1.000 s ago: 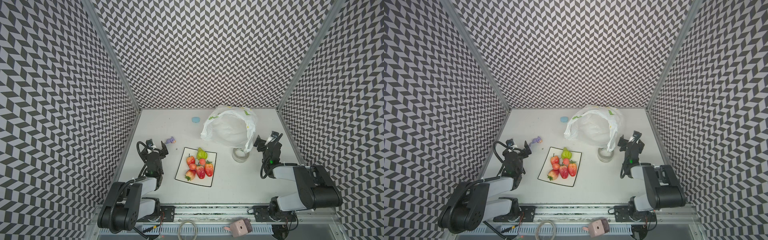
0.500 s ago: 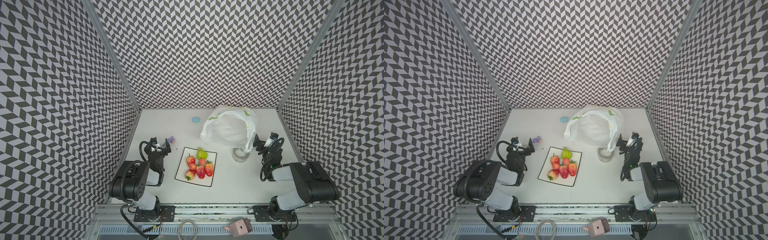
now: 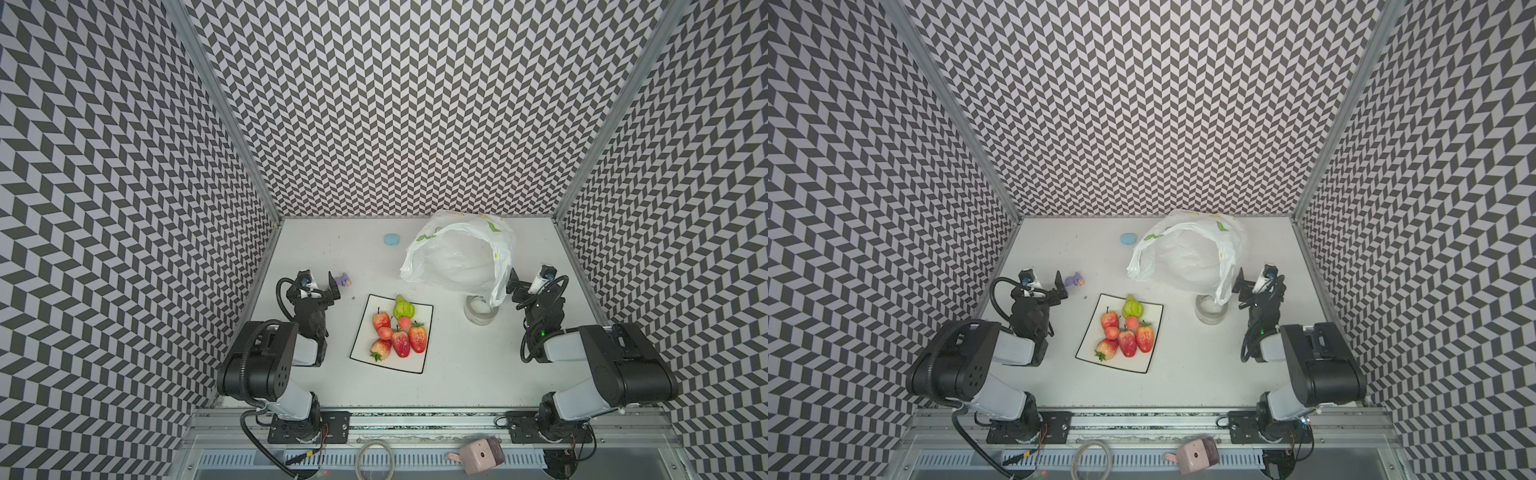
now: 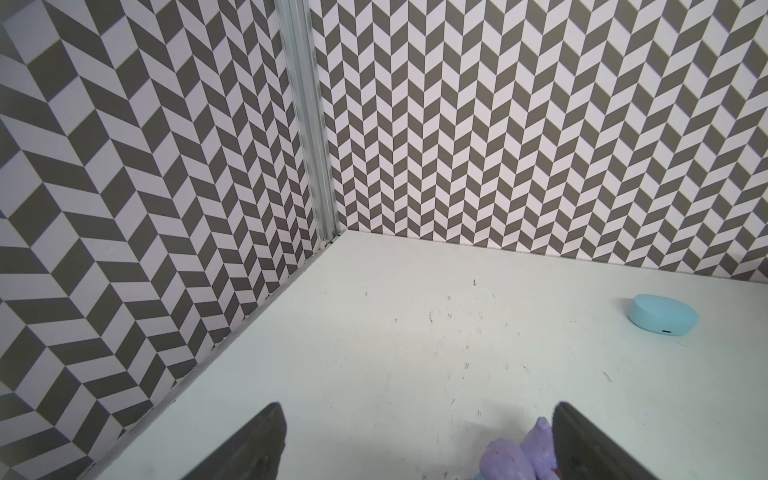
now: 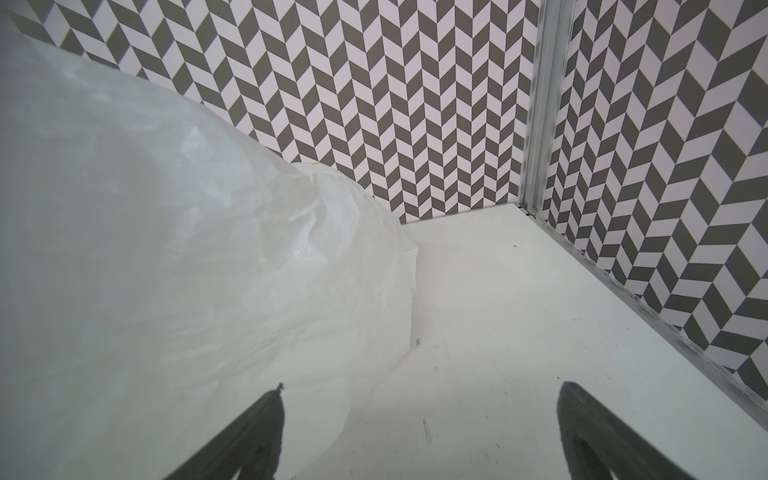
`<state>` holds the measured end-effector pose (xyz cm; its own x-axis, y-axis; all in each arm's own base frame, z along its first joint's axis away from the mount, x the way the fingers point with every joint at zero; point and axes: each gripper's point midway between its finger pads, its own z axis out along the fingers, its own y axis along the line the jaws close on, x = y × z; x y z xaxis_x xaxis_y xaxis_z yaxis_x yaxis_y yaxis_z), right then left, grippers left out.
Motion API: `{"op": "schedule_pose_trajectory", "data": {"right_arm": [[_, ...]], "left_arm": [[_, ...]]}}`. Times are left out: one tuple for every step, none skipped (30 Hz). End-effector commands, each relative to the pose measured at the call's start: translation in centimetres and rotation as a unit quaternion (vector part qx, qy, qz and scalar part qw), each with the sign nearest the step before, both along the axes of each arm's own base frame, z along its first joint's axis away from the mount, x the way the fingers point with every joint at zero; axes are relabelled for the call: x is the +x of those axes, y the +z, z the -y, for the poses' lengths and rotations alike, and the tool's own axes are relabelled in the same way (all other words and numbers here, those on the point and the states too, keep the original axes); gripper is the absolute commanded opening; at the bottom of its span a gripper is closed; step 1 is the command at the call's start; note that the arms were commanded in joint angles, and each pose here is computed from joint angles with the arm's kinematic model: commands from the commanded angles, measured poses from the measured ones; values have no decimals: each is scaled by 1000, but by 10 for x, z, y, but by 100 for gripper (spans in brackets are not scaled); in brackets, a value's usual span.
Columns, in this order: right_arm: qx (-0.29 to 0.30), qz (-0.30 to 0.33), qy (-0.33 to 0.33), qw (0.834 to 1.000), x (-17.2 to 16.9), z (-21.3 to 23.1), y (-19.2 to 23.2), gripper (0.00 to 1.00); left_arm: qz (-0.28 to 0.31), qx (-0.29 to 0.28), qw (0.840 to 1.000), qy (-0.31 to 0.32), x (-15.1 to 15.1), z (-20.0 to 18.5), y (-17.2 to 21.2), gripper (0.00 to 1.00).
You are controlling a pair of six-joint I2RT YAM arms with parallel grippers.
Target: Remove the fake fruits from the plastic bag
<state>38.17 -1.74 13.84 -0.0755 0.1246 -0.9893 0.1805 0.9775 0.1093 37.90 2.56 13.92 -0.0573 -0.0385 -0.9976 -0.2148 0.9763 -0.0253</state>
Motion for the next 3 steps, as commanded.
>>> {"op": "schedule_pose_trajectory", "data": {"right_arm": [[-8, 30, 7, 999, 1, -2, 15, 100], [-12, 30, 11, 999, 0, -3, 15, 100], [-12, 31, 9, 999, -1, -3, 15, 100]], "left_arm": [[2, -3, 1000, -2, 4, -1, 2, 100], [7, -3, 1000, -3, 2, -1, 4, 100], [11, -2, 1000, -4, -1, 0, 6, 100]]}}
